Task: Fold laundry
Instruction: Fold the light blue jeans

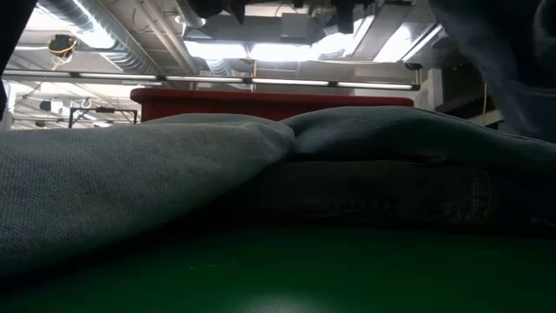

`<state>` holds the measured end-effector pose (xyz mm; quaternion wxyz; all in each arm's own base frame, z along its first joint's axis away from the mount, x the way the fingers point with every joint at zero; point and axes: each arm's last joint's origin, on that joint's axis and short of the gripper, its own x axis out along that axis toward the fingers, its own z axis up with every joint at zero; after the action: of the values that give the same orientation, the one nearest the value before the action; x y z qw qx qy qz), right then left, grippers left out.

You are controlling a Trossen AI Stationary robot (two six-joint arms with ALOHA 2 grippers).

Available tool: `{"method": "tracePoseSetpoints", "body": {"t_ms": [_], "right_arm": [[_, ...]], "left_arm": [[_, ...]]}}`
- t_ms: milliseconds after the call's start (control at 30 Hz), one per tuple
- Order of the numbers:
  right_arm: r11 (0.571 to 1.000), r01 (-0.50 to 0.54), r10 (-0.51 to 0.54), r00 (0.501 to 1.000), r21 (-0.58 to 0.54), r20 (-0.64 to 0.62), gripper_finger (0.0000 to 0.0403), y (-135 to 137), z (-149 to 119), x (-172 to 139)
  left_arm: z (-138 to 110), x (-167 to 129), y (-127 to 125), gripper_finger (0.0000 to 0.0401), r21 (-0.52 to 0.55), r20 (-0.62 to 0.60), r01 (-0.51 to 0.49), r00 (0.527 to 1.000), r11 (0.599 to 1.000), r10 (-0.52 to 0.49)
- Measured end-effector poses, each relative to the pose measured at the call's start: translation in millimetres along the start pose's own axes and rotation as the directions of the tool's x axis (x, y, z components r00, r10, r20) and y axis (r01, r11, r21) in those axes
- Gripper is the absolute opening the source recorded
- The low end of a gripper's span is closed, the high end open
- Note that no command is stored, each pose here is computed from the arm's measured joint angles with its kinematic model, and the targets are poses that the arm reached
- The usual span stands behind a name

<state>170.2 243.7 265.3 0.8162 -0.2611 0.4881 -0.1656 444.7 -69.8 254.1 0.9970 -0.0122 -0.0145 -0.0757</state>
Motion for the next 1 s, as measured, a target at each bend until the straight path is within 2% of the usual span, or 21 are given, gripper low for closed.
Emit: {"method": "tracePoseSetpoints", "body": {"t_ms": [100, 200, 333, 600, 700, 867, 1000], "right_arm": [[0.999, -0.03, 0.03, 0.999, 0.036, 0.02, 0.0002, -2, 1, -10], [0.998, -0.016, 0.013, 0.999, 0.063, 0.049, 0.0001, -4, 3, -10], [0.999, -0.005, 0.001, 0.997, 0.052, 0.08, 0.0001, -11, 5, -12], [0.997, -0.081, 0.077, 0.985, 0.017, 0.154, 0.0001, -59, 0, -34], [0.996, -0.073, 0.063, 0.978, 0.045, 0.199, 0.0001, -82, 1, -37], [0.997, 0.008, -0.024, 0.97, 0.07, 0.242, 0.0001, -122, 5, -31], [0.995, 0.087, -0.094, 0.98, 0.045, 0.176, 0.0001, -147, 14, -13]], "left_arm": [[0, 0, -9, 0.0016, -0.009, 0.0, 0.02, 1.0, 1.0, -0.02], [0, 0, -19, 0.0016, -0.03, -0.001, 0.041, 0.999, 0.999, -0.041], [0, -1, -34, 0.0016, -0.066, 0.006, 0.055, 0.998, 0.996, -0.055], [-2, -4, -54, 0.0016, -0.105, -0.008, -0.075, 0.997, 0.992, 0.075], [-6, -5, -55, 0.0016, -0.154, -0.052, -0.132, 0.991, 0.979, 0.125], [-25, -8, -52, 0.0016, -0.172, -0.231, -0.26, 0.948, 0.95, 0.217], [-34, -11, -49, 0.0016, -0.133, -0.316, -0.337, 0.906, 0.932, 0.283]]}}
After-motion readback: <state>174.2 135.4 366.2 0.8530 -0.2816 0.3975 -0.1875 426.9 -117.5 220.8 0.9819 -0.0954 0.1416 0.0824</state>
